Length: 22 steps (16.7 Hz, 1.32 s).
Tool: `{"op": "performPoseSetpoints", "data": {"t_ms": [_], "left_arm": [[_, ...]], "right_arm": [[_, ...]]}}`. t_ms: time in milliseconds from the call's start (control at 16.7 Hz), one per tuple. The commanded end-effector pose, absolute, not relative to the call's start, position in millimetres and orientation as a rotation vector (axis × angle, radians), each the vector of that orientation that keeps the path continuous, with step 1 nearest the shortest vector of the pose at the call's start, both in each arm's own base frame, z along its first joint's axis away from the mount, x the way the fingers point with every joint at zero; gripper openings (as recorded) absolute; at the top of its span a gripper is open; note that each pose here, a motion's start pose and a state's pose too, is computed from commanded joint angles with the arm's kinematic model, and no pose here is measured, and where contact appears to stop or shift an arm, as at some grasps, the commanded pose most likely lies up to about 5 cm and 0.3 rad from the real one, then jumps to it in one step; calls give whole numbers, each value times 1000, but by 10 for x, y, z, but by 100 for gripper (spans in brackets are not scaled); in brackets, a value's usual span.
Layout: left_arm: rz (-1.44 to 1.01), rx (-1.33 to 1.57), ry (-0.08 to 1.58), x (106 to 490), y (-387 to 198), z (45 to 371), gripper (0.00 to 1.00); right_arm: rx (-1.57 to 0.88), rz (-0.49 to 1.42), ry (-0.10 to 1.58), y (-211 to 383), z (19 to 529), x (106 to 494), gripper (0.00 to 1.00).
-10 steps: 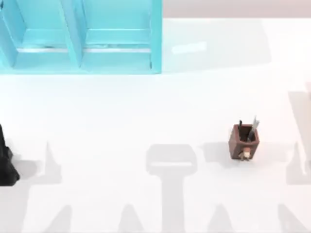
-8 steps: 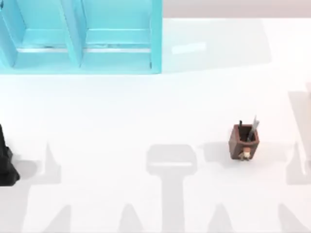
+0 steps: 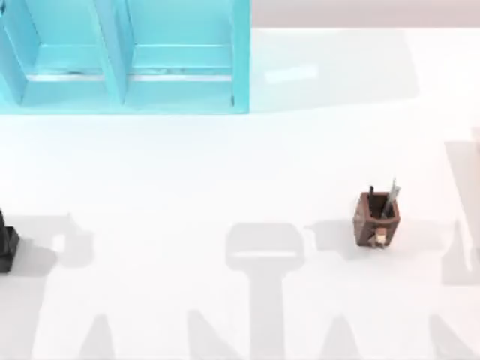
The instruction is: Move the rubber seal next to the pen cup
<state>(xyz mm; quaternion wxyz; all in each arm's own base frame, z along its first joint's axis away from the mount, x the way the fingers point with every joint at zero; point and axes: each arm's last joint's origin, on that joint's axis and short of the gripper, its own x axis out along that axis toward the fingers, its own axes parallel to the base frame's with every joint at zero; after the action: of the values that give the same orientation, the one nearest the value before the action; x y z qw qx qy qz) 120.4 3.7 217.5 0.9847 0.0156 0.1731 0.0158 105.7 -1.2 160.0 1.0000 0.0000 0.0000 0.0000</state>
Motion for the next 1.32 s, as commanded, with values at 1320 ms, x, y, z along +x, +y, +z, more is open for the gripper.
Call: {"op": "performPoseSetpoints", "data": {"t_ms": [1320], "left_arm": [[-16,15,1571,3079,424,2491,100]], "right_arm": [[0,0,0,-12,1600,1057,100]]}}
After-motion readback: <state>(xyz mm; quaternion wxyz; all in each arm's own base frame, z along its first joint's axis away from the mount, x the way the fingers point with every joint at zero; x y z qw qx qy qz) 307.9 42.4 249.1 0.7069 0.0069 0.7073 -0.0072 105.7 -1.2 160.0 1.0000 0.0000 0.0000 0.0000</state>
